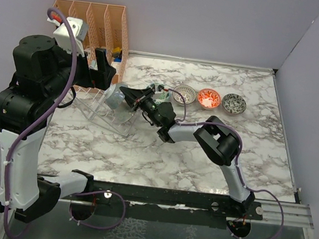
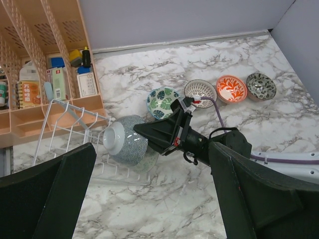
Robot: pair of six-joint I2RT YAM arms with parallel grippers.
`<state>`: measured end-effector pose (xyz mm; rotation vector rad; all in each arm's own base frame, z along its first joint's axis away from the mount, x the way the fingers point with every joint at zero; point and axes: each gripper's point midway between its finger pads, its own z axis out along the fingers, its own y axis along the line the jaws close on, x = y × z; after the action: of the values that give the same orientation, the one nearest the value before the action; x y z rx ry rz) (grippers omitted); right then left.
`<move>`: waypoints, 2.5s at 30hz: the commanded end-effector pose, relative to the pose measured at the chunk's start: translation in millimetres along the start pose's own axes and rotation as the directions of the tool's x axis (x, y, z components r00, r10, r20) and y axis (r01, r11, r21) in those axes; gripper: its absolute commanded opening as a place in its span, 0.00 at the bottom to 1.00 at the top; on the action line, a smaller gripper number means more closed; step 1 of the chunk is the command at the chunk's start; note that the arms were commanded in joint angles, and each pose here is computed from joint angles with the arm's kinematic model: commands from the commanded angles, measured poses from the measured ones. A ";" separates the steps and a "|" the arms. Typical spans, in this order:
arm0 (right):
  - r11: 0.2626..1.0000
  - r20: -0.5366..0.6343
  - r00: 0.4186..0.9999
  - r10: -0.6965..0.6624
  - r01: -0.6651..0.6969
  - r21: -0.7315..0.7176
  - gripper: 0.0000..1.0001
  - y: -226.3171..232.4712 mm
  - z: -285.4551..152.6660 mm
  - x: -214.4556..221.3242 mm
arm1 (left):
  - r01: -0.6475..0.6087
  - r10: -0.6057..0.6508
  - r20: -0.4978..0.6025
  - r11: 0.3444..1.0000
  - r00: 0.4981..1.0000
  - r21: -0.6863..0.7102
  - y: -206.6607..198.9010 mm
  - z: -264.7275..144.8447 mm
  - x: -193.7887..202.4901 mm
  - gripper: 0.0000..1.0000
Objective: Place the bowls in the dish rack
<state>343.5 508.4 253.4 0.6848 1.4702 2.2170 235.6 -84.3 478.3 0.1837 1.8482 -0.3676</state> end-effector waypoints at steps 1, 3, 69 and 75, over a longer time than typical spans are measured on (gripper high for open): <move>0.998 -0.010 0.999 0.036 -0.036 -0.058 0.01 20.7 2.6 8.4 | -0.015 0.015 0.007 1.000 1.000 0.008 -1.7 -5.8 0.5 0.99; 0.998 -0.004 0.999 0.039 -0.039 -0.042 0.01 17.3 0.8 7.2 | -0.015 0.015 0.007 1.000 1.000 0.007 -1.5 -6.2 0.8 0.99; 0.927 -0.032 0.991 0.130 -0.110 0.359 0.53 -45.7 -29.8 19.6 | -0.066 0.066 -0.008 0.998 0.998 -0.022 0.9 0.5 3.0 0.99; 0.925 -0.036 0.992 0.122 -0.101 0.365 0.53 -43.6 -30.2 20.6 | -0.067 0.067 -0.007 0.998 0.998 -0.020 -0.1 0.1 3.0 0.99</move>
<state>328.1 511.9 190.8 0.8869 1.9071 2.0351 238.4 -88.8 469.6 0.2281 1.8681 -0.3285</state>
